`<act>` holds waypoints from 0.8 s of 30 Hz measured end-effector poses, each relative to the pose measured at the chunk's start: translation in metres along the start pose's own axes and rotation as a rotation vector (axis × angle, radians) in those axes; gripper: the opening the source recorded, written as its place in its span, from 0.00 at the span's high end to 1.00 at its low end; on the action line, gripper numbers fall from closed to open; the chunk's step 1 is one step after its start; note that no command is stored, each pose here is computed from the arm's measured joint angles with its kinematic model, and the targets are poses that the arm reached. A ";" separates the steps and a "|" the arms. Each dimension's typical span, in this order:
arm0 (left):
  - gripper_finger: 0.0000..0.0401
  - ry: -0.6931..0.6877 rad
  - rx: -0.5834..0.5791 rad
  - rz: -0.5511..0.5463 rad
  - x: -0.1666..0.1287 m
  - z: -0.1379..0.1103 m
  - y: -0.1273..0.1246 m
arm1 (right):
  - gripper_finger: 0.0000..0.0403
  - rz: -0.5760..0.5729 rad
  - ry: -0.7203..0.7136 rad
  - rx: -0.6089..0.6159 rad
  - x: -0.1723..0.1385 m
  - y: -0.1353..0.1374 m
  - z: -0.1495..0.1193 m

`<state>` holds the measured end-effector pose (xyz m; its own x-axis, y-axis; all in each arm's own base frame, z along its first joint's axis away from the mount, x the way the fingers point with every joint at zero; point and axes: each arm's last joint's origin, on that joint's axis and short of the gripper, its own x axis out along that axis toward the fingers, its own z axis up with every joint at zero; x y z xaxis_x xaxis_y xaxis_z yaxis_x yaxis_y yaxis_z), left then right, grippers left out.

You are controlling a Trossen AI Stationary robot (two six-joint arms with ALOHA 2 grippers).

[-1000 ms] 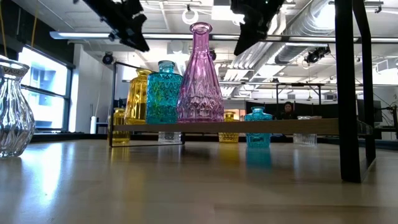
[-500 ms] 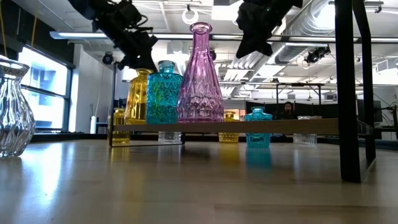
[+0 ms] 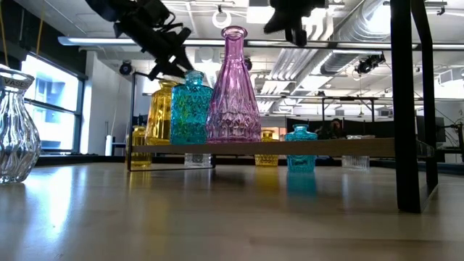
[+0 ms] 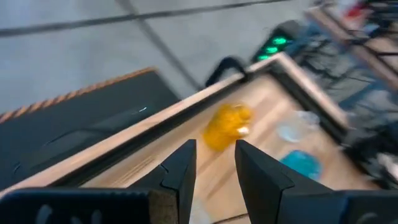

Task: Sort vases onto shelf
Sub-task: Put the top left crystal vase on the shelf

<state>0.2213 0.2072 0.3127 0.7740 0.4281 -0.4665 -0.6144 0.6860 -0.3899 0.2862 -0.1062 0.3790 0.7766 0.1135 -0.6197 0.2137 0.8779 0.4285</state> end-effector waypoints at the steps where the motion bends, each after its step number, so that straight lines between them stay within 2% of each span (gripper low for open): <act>1: 0.74 -0.010 0.031 -0.049 0.001 0.000 -0.007 | 1.00 0.008 -0.010 -0.031 -0.002 0.005 0.002; 4: 0.74 -0.048 0.099 -0.130 0.004 0.000 -0.027 | 1.00 0.019 -0.019 -0.077 -0.007 0.012 0.006; 9: 0.74 -0.099 0.134 -0.052 0.006 -0.003 -0.042 | 1.00 0.024 -0.040 -0.085 -0.013 0.017 0.010; 18: 0.74 -0.114 0.277 0.007 0.006 -0.002 -0.037 | 1.00 -0.148 -0.119 0.083 -0.010 0.020 0.012; 22: 0.74 -0.124 0.404 0.049 0.005 0.000 -0.033 | 1.00 -0.141 -0.197 0.139 -0.011 0.023 0.019; 24: 0.74 -0.128 0.429 0.083 0.005 0.001 -0.031 | 1.00 -0.119 -0.243 0.160 -0.011 0.026 0.023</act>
<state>0.2441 0.1890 0.3232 0.7541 0.5429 -0.3697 -0.5771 0.8164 0.0218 0.2968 -0.0957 0.4119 0.8555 -0.1170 -0.5044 0.3868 0.7920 0.4724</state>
